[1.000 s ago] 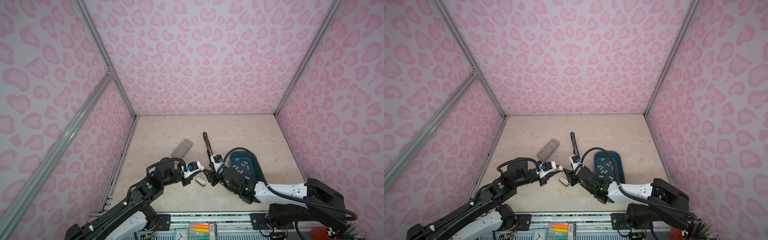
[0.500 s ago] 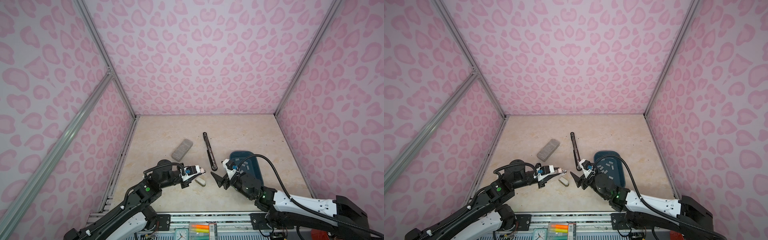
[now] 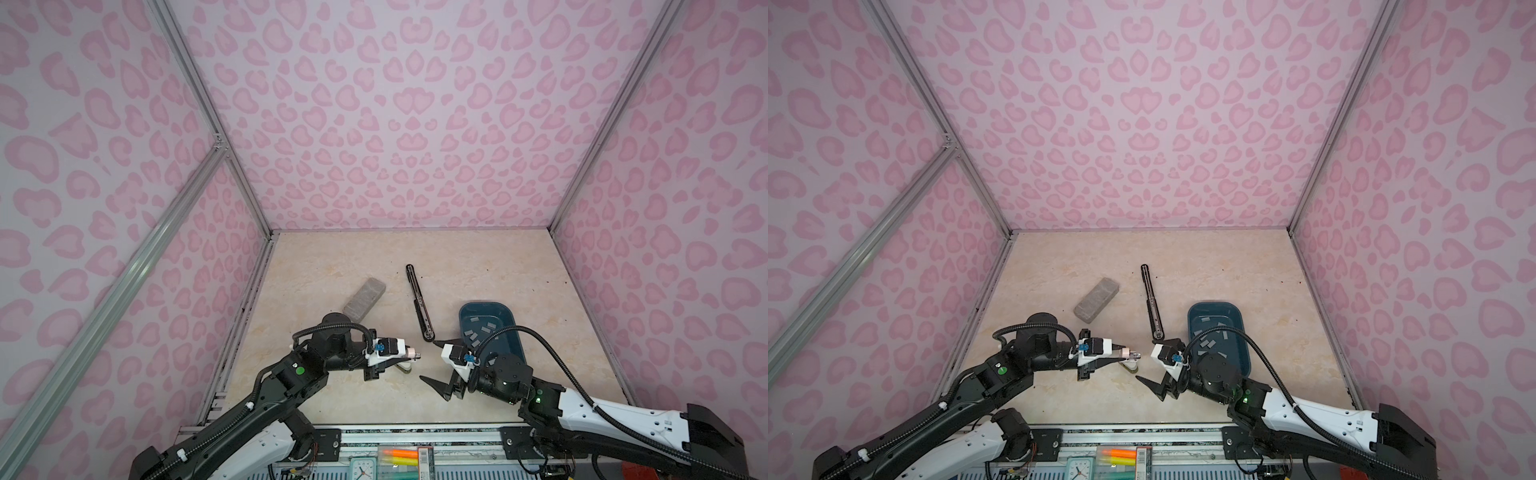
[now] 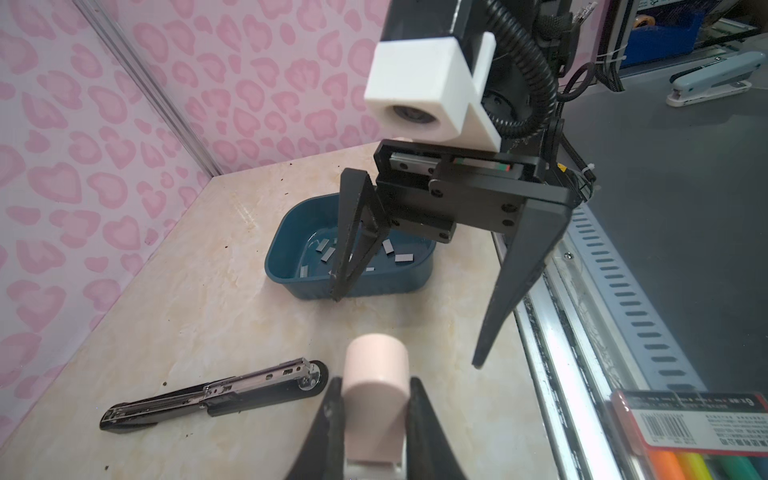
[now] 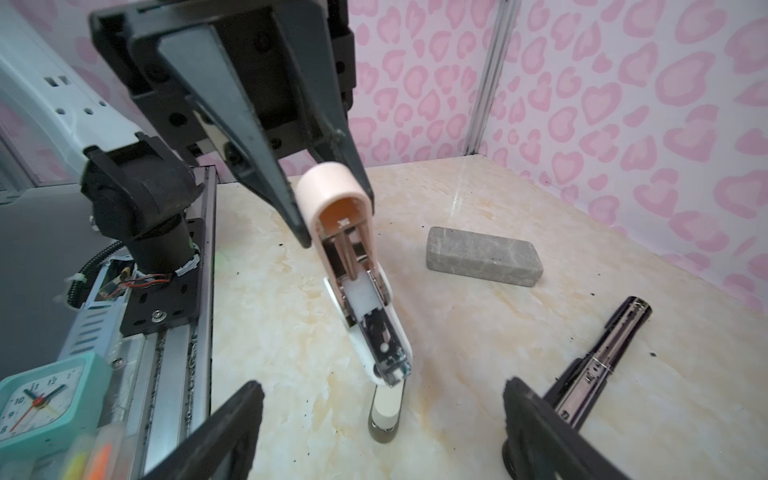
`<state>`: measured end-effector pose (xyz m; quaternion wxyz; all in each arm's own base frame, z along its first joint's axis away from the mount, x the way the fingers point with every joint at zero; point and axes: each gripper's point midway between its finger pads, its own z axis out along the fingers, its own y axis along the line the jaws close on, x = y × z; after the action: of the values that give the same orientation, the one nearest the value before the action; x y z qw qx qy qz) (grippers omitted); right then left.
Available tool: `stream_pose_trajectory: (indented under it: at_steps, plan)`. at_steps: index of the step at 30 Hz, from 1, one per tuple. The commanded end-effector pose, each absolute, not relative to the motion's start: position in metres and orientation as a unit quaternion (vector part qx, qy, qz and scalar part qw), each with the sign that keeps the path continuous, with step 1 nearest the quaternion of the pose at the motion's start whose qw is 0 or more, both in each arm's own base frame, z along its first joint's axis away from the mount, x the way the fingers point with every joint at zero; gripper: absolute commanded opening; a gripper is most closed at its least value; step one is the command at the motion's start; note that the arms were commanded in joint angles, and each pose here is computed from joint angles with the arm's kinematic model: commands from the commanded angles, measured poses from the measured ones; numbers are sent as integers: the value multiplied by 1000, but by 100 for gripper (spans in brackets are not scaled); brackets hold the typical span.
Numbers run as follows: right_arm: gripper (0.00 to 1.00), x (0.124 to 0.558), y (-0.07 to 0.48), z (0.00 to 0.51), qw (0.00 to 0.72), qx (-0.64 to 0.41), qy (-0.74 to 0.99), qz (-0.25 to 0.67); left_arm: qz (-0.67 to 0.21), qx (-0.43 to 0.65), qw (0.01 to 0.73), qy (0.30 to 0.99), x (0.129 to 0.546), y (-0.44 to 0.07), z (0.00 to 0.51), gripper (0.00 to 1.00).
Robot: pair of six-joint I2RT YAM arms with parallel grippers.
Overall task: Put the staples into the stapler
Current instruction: 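Grasp the pink staple box with the right gripper beside the left gripper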
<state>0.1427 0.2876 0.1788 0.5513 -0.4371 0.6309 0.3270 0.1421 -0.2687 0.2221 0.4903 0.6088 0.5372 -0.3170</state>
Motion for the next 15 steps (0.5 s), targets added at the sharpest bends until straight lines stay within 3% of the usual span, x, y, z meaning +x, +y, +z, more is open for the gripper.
stream_pose_trajectory:
  at_steps: [1,15]
  plan:
    - [90,138,296,189,555,-440,612,352,-325,617,491,522,137,-270,225,3]
    - [82,151,330,170,512,-455,648,334,-332,622,484,518,133,-270,223,3]
